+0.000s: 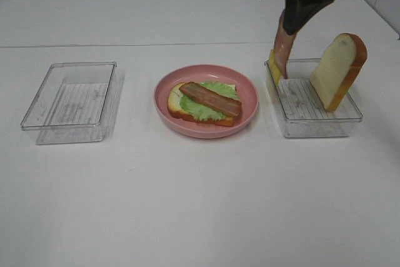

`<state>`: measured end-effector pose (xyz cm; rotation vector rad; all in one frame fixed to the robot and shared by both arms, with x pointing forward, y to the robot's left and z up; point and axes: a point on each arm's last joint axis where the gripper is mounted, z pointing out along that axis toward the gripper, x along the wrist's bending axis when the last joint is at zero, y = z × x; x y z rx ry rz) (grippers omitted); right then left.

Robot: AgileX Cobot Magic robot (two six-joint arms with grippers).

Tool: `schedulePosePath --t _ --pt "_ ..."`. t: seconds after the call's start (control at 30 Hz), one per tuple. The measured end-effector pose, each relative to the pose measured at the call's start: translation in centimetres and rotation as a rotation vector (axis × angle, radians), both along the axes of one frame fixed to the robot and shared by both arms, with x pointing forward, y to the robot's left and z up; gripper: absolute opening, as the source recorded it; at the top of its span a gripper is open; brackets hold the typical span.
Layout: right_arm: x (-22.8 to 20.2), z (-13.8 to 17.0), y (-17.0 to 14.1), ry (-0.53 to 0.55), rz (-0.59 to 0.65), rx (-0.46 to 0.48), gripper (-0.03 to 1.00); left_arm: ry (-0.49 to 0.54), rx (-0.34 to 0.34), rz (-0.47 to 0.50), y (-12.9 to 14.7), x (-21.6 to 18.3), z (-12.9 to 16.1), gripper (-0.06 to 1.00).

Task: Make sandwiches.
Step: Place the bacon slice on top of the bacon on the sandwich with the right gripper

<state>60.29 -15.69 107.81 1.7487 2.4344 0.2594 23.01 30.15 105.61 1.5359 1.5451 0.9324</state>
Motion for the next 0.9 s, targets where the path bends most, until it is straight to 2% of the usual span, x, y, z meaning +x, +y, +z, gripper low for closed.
schedulePosePath --t 0.03,0.2,0.4,0.63,0.9 --pt "-0.4 0.3 1.4 -0.018 0.036 0.008 0.03 0.000 0.000 0.000 0.0 0.0 0.0 0.99" --pt "-1.3 0.4 4.5 -0.064 0.090 0.040 0.03 0.000 0.000 0.000 0.0 0.0 0.0 0.99" --pt "-1.8 -0.1 7.3 -0.095 0.134 0.094 0.03 0.000 0.000 0.000 0.0 0.0 0.0 0.99" --pt "-1.7 -3.0 11.1 -0.074 0.170 0.189 0.03 0.000 0.000 0.000 0.0 0.0 0.0 0.99" --pt "-0.8 -5.8 12.7 -0.054 0.158 0.247 0.03 0.000 0.000 0.000 0.0 0.0 0.0 0.99"
